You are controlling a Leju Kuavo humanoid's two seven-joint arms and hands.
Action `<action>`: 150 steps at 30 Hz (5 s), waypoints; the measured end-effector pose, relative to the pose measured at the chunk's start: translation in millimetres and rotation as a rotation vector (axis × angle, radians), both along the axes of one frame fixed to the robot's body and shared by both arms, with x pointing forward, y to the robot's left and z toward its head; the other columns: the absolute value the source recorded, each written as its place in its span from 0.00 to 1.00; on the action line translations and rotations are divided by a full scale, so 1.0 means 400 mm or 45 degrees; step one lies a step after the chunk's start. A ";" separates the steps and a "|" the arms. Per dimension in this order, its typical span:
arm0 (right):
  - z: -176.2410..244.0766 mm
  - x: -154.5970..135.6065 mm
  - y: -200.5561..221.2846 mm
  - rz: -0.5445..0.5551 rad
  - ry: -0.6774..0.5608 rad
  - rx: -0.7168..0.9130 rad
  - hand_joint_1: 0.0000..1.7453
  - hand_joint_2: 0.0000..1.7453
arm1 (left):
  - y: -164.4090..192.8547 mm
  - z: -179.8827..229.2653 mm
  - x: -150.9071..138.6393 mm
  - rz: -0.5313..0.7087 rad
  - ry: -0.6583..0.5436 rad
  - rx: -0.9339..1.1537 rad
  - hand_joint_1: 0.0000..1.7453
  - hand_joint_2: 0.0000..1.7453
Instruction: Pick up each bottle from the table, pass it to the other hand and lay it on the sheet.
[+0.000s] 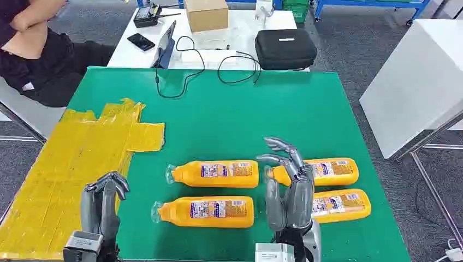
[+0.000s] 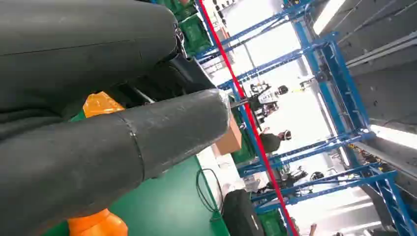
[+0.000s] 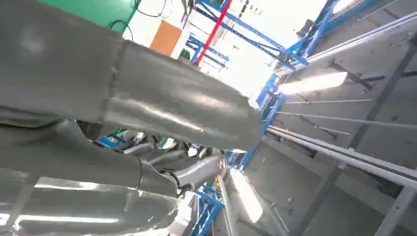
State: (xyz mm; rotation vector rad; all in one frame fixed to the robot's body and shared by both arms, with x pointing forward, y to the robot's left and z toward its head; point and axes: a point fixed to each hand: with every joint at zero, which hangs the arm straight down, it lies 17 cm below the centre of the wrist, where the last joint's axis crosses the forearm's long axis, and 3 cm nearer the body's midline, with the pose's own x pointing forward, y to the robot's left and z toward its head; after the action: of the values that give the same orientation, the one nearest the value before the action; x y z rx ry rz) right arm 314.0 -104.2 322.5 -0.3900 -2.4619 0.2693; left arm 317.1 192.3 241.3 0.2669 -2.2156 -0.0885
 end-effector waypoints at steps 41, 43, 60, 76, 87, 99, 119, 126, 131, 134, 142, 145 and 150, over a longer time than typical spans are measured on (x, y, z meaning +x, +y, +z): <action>-0.334 0.103 0.154 0.154 0.460 -0.208 0.00 1.00 | -0.092 0.006 0.046 -0.232 -0.030 -0.478 0.00 0.00; -0.341 0.101 0.150 0.152 0.464 -0.216 0.00 1.00 | -0.086 0.003 0.046 -0.224 -0.028 -0.477 0.00 0.00; -0.354 0.100 0.142 0.149 0.470 -0.237 0.00 1.00 | -0.070 -0.003 0.048 -0.202 -0.025 -0.474 0.00 0.00; -0.505 0.062 0.124 0.211 0.632 -0.545 0.00 1.00 | -0.052 -0.010 0.045 -0.200 -0.020 -0.481 0.00 0.00; -0.668 0.044 0.195 0.352 0.801 -0.775 0.00 1.00 | -0.047 -0.011 0.046 -0.210 -0.020 -0.495 0.00 0.00; -0.711 0.046 0.229 0.431 0.836 -0.837 0.00 1.00 | -0.044 -0.010 0.048 -0.212 -0.022 -0.494 0.00 0.00; -0.825 0.111 0.263 0.400 0.970 -1.117 0.85 1.00 | -0.040 -0.011 0.049 -0.207 -0.022 -0.491 0.00 0.00; -0.852 0.101 0.269 0.454 1.001 -1.154 0.92 1.00 | -0.033 -0.016 0.047 -0.219 -0.017 -0.511 0.00 0.00; -0.857 0.105 0.266 0.466 1.010 -1.164 0.92 1.00 | -0.028 -0.018 0.047 -0.219 -0.017 -0.516 0.00 0.00; -0.855 0.110 0.264 0.466 1.010 -1.161 0.92 1.00 | -0.023 -0.020 0.047 -0.212 -0.014 -0.515 0.00 0.00; -0.856 0.110 0.265 0.474 1.011 -1.167 0.95 1.00 | -0.021 -0.021 0.047 -0.213 -0.014 -0.514 0.00 0.00; -0.864 0.109 0.260 0.483 1.013 -1.194 0.93 1.00 | -0.022 -0.020 0.047 -0.224 -0.016 -0.515 0.00 0.00; -0.877 0.108 0.247 0.490 1.008 -1.253 0.79 1.00 | -0.017 -0.016 0.046 -0.228 -0.023 -0.518 0.00 0.00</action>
State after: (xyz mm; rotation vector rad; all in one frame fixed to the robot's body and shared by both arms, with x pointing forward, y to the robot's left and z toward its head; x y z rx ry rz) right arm 357.2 -5.3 -28.3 -0.1327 -1.4535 1.4902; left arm 335.4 185.7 235.1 -0.1556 -2.2129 0.2659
